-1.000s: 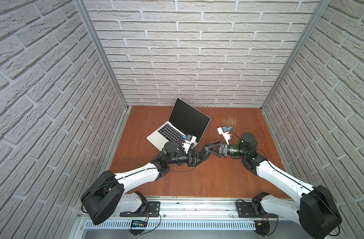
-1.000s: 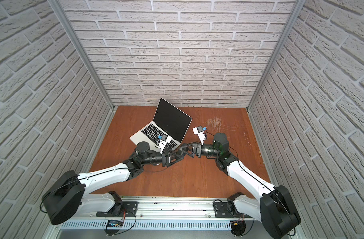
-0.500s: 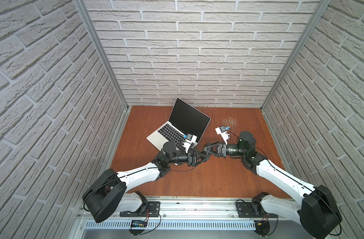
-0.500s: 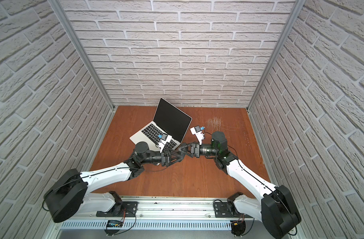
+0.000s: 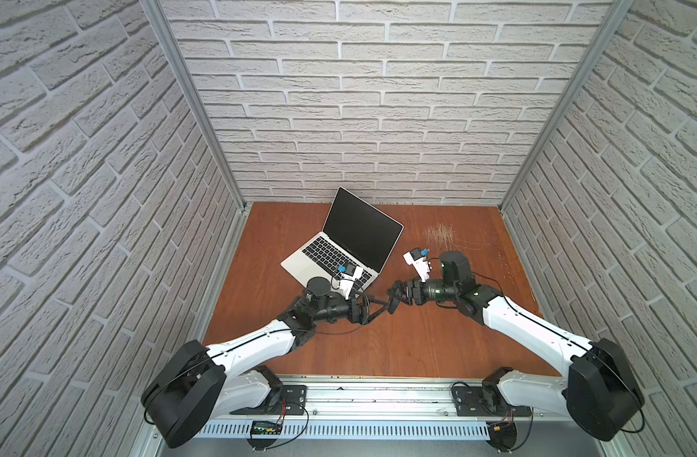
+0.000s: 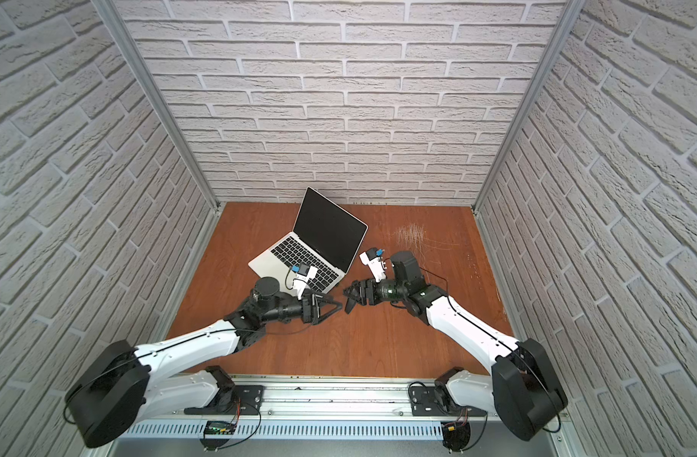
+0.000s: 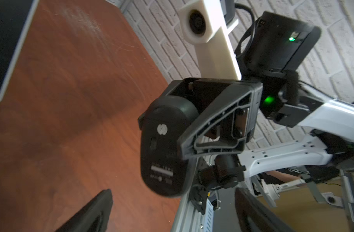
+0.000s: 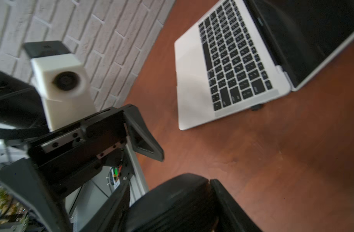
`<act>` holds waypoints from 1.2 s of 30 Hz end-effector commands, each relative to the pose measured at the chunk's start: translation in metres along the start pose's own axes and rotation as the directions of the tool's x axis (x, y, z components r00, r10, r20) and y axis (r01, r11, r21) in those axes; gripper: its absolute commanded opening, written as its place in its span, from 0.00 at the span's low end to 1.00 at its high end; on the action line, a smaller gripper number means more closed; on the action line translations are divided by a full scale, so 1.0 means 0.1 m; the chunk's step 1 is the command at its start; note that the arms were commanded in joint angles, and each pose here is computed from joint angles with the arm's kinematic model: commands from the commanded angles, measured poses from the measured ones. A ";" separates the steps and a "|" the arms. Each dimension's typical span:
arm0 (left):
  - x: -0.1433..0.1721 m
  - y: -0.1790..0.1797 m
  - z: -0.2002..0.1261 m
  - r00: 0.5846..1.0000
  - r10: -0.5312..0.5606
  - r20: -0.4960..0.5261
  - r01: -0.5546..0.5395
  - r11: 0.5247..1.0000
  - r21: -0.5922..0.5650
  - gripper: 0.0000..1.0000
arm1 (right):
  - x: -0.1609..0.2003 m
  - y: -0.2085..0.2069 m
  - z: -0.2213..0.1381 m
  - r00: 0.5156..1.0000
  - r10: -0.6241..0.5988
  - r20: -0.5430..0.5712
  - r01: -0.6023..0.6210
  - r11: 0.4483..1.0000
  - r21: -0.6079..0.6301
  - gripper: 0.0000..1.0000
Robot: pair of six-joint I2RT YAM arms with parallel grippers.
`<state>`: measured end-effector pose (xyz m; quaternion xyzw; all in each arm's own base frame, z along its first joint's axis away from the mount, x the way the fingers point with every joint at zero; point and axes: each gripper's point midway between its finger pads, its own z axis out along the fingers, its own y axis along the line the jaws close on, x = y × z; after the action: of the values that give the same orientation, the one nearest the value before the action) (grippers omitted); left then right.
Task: Insert the wireless mouse receiver into the laptop
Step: Place the mouse at the center of the board.
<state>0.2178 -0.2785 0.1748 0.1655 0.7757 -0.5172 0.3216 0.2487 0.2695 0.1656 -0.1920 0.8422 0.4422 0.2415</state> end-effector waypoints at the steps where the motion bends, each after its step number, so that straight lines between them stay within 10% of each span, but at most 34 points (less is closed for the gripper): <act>1: 0.15 0.54 -0.26 0.997 0.070 -0.035 -0.078 0.951 -0.299 0.98 | 0.18 -0.40 0.08 0.986 -0.090 -0.137 0.126 0.952 0.278 0.28; 6: -0.09 0.85 -0.65 0.989 0.148 -0.016 -0.130 0.810 -0.572 0.98 | 0.48 -0.74 0.26 0.878 -0.219 -0.425 0.436 0.733 0.523 0.25; 12: -0.35 1.25 -1.19 0.973 0.183 0.143 -0.004 0.629 -0.777 0.98 | 0.81 -0.65 0.60 0.672 -0.358 -0.649 0.702 0.586 0.405 0.29; 19: -0.58 1.48 -1.78 0.915 0.239 0.327 0.167 0.511 -0.843 0.98 | 1.33 -0.53 0.86 0.493 -0.399 -0.773 0.787 0.584 0.201 0.78; 24: -0.71 1.56 -2.03 0.898 0.288 0.332 0.184 0.441 -0.878 0.98 | 1.17 -0.30 0.84 0.571 -0.449 -0.688 0.752 0.621 0.219 0.96; 28: -0.83 1.75 -2.31 0.887 0.343 0.309 0.203 0.311 -0.929 0.98 | 0.74 -0.17 0.64 0.729 -0.453 -0.513 0.661 0.660 0.357 1.00; 32: -0.93 2.06 -2.57 0.876 0.382 0.296 0.234 0.203 -0.951 0.98 | 0.16 -0.45 0.08 0.907 -0.349 -0.235 0.419 0.698 0.581 0.99; 36: -0.91 2.36 -2.49 0.854 0.465 0.234 0.152 0.207 -0.967 0.98 | -0.18 -1.07 -0.70 0.975 -0.218 0.033 0.121 0.652 0.748 0.99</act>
<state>0.3272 0.0491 0.1255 -0.1635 0.8302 0.0827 0.5265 0.2861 0.2040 0.1428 -0.2413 0.8973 0.0662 0.3636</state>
